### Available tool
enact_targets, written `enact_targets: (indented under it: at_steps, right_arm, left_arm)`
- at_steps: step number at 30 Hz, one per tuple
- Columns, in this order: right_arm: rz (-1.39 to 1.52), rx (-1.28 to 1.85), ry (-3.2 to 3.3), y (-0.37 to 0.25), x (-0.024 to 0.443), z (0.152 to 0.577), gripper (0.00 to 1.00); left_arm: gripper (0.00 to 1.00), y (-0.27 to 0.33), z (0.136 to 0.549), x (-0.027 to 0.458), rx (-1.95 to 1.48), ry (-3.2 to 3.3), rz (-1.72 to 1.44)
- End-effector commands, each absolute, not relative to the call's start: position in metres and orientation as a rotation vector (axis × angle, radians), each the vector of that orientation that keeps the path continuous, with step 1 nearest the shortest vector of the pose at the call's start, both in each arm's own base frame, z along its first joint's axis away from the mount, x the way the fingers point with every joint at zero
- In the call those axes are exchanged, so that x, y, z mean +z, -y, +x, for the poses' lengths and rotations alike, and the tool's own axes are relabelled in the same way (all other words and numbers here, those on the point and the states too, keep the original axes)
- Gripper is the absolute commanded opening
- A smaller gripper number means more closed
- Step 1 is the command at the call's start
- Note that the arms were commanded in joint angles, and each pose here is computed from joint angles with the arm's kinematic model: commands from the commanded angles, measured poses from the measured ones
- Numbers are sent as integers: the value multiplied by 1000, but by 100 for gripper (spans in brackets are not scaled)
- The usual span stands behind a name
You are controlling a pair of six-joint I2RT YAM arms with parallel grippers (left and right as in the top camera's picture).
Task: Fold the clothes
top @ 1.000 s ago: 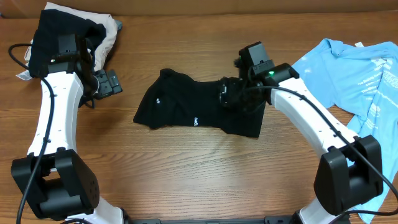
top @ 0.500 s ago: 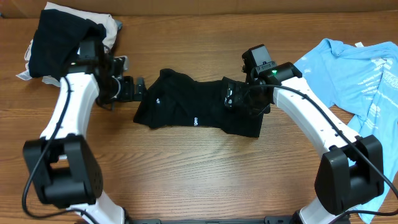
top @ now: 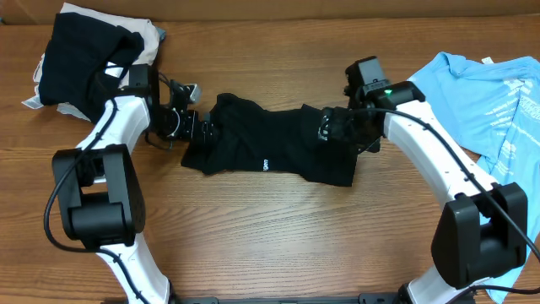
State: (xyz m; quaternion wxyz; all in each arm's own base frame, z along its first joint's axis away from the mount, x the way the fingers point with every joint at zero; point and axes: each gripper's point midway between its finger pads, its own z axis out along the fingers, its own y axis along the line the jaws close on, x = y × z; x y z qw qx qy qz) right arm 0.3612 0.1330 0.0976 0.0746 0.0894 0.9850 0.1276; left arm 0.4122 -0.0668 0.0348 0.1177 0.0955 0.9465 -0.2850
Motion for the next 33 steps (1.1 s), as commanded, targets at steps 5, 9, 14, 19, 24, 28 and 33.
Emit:
enact_targets:
  at_steps: [5,9,14,19,24,28,33]
  right_arm:
    - [282,372,-2940,-124,102,367,92]
    - [282,372,-2940,-124,102,367,92]
    - [282,374,-2940,-124,102,367,92]
    - [276,407,-2940,-128,103,367,78]
    - [255,445,-2914,-135,103,372,27]
    - [235,543,-2891,-146,102,375,21]
    - [221,660,-2880,-159,96,373,18]
  left_arm:
    - [100,104,408,43,-1040,-2659,426]
    - [100,115,405,43,-1047,-2660,465]
    - [81,130,400,39,-1022,-2677,530]
    - [28,137,404,33,-936,-2717,518]
    - [4,139,411,43,-948,-2724,446]
    - [4,128,417,63,-913,-2752,399]
    - [4,100,423,91,-689,-2873,335]
